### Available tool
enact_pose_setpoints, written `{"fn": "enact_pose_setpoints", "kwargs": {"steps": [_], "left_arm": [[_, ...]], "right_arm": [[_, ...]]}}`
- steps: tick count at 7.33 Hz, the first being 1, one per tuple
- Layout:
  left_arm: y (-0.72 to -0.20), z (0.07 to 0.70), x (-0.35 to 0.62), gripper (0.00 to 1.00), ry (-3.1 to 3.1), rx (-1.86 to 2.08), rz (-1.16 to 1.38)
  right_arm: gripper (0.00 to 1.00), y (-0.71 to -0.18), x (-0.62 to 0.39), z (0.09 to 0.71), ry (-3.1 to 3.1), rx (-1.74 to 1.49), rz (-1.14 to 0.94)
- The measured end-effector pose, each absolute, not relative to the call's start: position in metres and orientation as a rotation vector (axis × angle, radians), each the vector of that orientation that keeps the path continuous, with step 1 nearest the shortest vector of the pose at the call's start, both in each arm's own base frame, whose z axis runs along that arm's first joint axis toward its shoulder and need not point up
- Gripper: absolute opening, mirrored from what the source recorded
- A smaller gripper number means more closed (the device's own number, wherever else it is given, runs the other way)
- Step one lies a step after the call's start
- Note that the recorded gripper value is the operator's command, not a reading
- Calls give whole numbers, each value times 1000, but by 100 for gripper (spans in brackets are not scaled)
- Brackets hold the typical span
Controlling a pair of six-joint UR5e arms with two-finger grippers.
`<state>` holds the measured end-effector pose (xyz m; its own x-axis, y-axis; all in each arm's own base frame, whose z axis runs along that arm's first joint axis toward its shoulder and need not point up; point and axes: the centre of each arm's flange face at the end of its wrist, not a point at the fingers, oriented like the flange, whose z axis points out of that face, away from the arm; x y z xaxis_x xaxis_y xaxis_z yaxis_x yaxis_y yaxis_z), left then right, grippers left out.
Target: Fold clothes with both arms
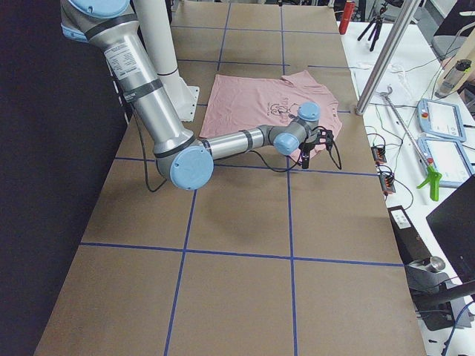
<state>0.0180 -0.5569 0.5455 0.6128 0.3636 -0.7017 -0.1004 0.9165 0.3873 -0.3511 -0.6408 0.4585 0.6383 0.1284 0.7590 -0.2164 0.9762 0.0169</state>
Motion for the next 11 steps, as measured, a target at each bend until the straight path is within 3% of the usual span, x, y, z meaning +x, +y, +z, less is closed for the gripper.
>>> {"fn": "enact_pose_setpoints", "kwargs": {"steps": [4, 6, 8, 9, 10, 11], "left_arm": [[-557, 544, 21, 100, 876, 330, 280], [-556, 546, 21, 100, 876, 328, 280], [-556, 547, 21, 100, 876, 326, 279], [-556, 547, 21, 100, 876, 326, 279], [-555, 547, 21, 100, 881, 325, 279], [-554, 547, 22, 100, 896, 321, 281]], "right_arm": [[57, -637, -373, 472, -833, 32, 348], [41, -637, -375, 472, -827, 33, 357], [34, -636, -379, 472, -826, 34, 355], [21, -635, -380, 472, -825, 33, 353], [0, -634, -381, 472, -825, 32, 353], [0, -634, -383, 470, -827, 29, 358]]}}
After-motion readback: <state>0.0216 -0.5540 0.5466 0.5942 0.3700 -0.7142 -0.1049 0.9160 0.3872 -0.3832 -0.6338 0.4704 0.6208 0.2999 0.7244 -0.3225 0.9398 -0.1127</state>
